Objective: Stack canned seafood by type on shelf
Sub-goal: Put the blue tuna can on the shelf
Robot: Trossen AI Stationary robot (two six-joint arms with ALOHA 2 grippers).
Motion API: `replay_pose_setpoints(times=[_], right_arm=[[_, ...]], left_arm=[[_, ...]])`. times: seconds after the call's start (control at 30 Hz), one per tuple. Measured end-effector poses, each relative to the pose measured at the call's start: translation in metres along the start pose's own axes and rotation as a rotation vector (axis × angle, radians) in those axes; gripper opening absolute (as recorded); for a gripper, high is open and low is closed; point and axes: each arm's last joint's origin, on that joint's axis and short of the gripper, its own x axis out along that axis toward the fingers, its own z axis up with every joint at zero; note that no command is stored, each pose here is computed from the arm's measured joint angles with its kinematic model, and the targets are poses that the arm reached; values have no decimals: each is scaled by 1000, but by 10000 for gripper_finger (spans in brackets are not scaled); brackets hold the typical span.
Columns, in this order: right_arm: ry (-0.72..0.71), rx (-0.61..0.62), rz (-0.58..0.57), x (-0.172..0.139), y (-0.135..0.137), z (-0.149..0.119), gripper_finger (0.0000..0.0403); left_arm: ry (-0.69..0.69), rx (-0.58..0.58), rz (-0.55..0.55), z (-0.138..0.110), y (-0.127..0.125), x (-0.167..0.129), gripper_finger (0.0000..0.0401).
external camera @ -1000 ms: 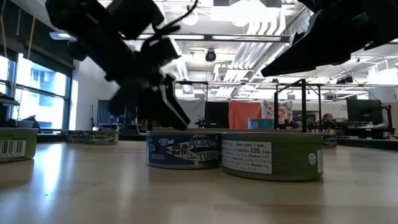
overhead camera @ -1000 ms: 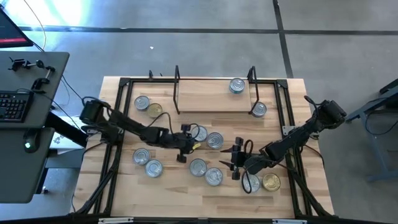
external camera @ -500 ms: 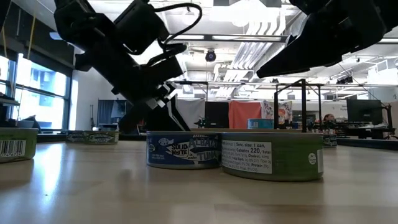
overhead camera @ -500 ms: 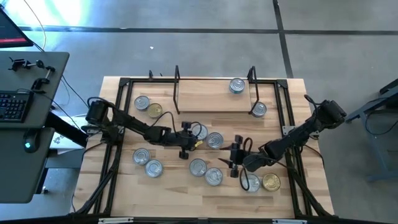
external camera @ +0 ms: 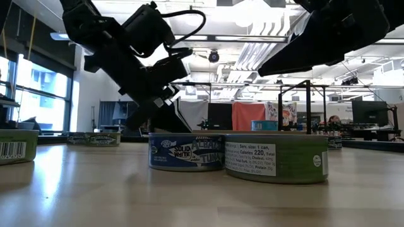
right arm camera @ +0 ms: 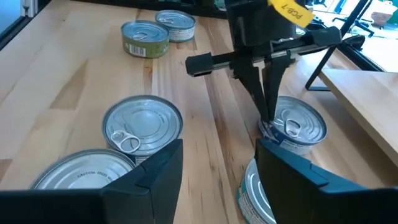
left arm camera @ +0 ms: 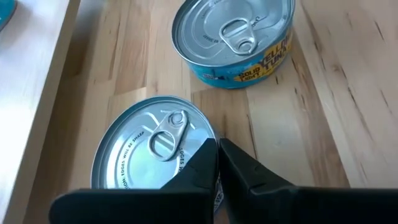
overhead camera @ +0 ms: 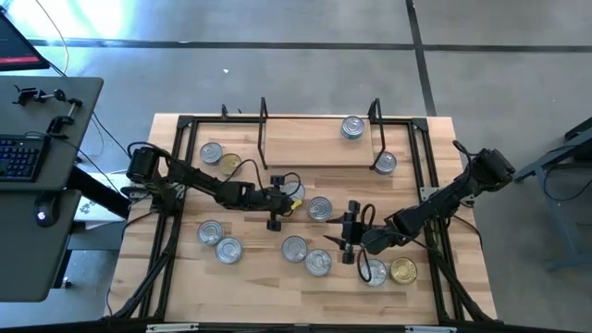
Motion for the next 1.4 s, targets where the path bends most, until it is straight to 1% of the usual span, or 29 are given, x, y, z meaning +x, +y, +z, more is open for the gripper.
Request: replay_pose_setpoints(times=[0.1,0.27,0.37,0.53,0.6,0.7,0.83,1.0,1.1,1.23,1.33,1.4], right_arm=[[0,0,1,0,0,0,193],[0,0,1,0,0,0,193],[0,0,1,0,0,0,193],[-8,-11,2,-4,6,-1,193],[-15,-24,-24,-8,9,-2,193],[-18,-50,-69,-15,13,-4,193],[-30,-44,-114,-27,15,-2,193],[-45,-35,-101,-34,16,1,193],[-47,-49,-103,-35,16,1,193],[-46,-47,-110,-34,16,1,193],[-46,-45,-111,-34,15,1,193],[-46,-45,-111,-34,15,1,193]], left_arm=[[-3,19,6,1,-4,-1,2],[-46,61,5,8,-14,-8,1],[-59,70,8,11,-17,-14,1],[-117,74,5,21,-22,-25,0],[-131,77,1,23,-24,-29,0],[-158,74,3,27,-24,-34,0],[-182,68,12,31,-22,-40,0],[-207,73,27,37,-20,-42,0],[-229,63,83,50,-14,-45,0],[-280,95,143,74,2,-48,0],[-312,125,195,89,25,-49,0],[-328,133,218,95,46,-48,0]])
